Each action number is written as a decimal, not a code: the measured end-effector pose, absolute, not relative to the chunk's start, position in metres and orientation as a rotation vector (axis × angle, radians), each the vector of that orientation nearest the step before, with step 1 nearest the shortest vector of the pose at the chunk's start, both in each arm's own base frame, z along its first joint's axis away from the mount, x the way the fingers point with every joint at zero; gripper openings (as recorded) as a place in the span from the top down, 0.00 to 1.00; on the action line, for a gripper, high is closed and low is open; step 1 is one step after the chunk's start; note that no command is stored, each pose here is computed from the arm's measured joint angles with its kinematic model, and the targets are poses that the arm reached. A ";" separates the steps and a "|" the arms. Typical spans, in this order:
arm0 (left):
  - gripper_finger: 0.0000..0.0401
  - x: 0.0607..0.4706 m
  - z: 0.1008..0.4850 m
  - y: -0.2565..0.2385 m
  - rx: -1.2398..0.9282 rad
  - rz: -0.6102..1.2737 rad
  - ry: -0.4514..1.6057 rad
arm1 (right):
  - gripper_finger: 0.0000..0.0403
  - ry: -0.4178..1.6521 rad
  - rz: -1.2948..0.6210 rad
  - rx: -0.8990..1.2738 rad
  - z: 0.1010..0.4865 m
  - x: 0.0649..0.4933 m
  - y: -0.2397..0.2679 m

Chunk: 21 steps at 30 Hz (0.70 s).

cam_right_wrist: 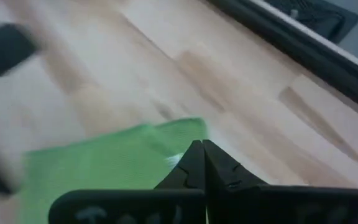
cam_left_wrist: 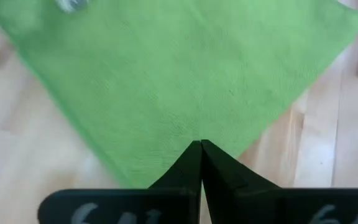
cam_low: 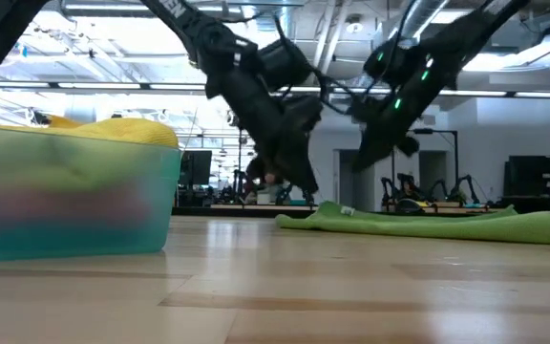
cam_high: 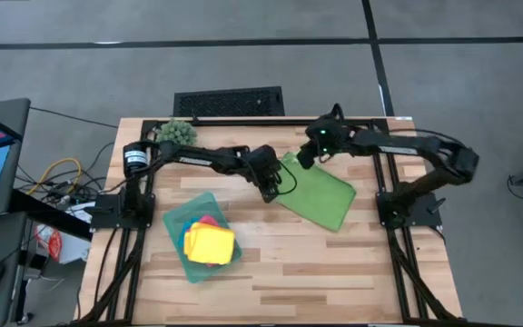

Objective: Fold microfiber towels
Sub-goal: Fold the green microfiber towel

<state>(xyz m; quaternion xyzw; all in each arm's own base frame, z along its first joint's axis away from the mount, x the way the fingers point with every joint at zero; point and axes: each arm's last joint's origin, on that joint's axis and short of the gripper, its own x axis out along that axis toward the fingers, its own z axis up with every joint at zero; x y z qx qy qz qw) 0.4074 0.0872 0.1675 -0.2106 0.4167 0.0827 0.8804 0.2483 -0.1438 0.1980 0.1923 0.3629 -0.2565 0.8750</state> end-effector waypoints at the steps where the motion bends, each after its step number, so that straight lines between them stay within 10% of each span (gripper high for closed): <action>1: 1.00 0.406 0.173 0.089 -0.431 0.173 0.865 | 0.98 0.739 -0.518 0.411 0.207 0.246 -0.137; 9: 1.00 0.399 0.201 0.093 -0.418 0.141 0.827 | 0.98 0.721 -0.324 0.565 0.210 0.217 -0.034; 21: 1.00 0.405 0.193 0.062 -0.227 0.074 0.854 | 0.97 0.822 -0.523 0.709 0.151 0.161 0.066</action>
